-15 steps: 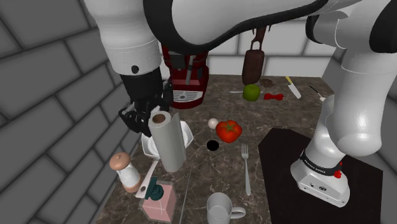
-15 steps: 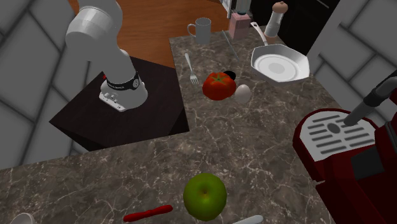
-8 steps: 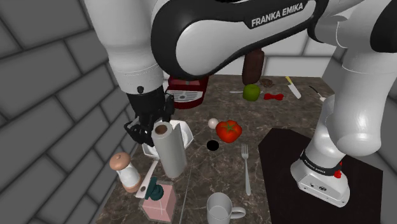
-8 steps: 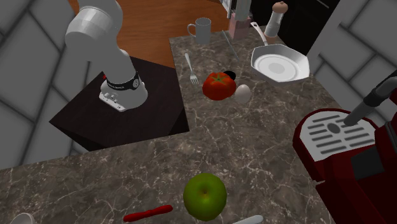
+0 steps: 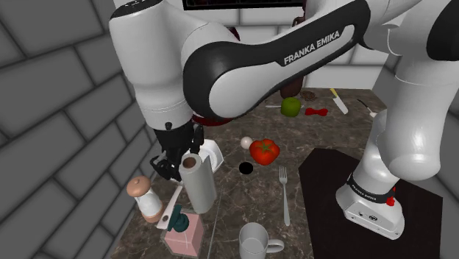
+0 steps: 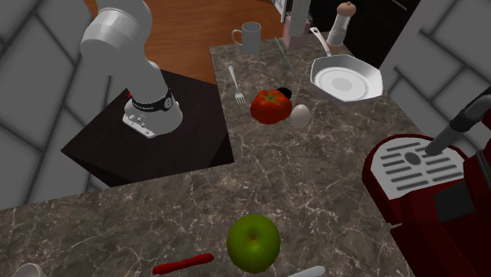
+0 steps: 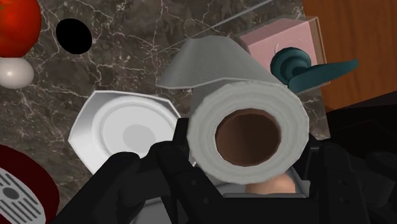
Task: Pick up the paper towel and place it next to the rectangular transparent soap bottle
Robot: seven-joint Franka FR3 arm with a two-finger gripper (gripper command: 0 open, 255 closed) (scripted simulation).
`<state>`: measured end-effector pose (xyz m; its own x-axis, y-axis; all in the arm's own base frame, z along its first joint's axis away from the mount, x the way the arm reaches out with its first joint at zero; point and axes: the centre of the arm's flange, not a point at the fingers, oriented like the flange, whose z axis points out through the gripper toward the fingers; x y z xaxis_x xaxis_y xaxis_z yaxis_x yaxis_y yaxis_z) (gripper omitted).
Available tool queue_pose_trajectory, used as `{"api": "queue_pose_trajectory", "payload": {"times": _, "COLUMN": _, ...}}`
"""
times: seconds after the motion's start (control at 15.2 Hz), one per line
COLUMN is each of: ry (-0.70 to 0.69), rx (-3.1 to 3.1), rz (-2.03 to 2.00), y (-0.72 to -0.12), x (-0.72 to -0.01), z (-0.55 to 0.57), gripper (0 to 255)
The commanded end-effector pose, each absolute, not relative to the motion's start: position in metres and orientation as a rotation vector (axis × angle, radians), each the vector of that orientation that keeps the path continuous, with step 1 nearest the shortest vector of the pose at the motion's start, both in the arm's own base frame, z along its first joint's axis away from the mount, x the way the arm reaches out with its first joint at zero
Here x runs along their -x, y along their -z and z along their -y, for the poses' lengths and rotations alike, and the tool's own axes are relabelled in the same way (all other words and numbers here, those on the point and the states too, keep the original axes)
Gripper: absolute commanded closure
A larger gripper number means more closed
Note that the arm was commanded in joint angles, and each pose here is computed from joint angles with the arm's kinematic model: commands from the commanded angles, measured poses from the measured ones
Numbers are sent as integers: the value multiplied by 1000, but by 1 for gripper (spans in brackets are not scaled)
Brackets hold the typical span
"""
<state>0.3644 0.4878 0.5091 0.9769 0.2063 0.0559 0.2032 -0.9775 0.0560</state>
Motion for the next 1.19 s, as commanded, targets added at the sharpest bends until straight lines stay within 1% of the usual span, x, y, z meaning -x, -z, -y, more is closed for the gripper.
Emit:
{"api": "queue_pose_trajectory", "payload": {"times": 0.0, "ry": -95, "rx": -3074, "rz": -319, "y": -499, "x": -364, "z": -486, "gripper": 255}}
{"api": "queue_pose_trajectory", "payload": {"times": 0.86, "ry": -95, "rx": -3074, "rz": -319, "y": -425, "x": -364, "z": -486, "gripper": 255}}
{"api": "queue_pose_trajectory", "payload": {"times": 1.12, "ry": -95, "rx": -3074, "rz": -319, "y": -425, "x": -364, "z": -486, "gripper": 255}}
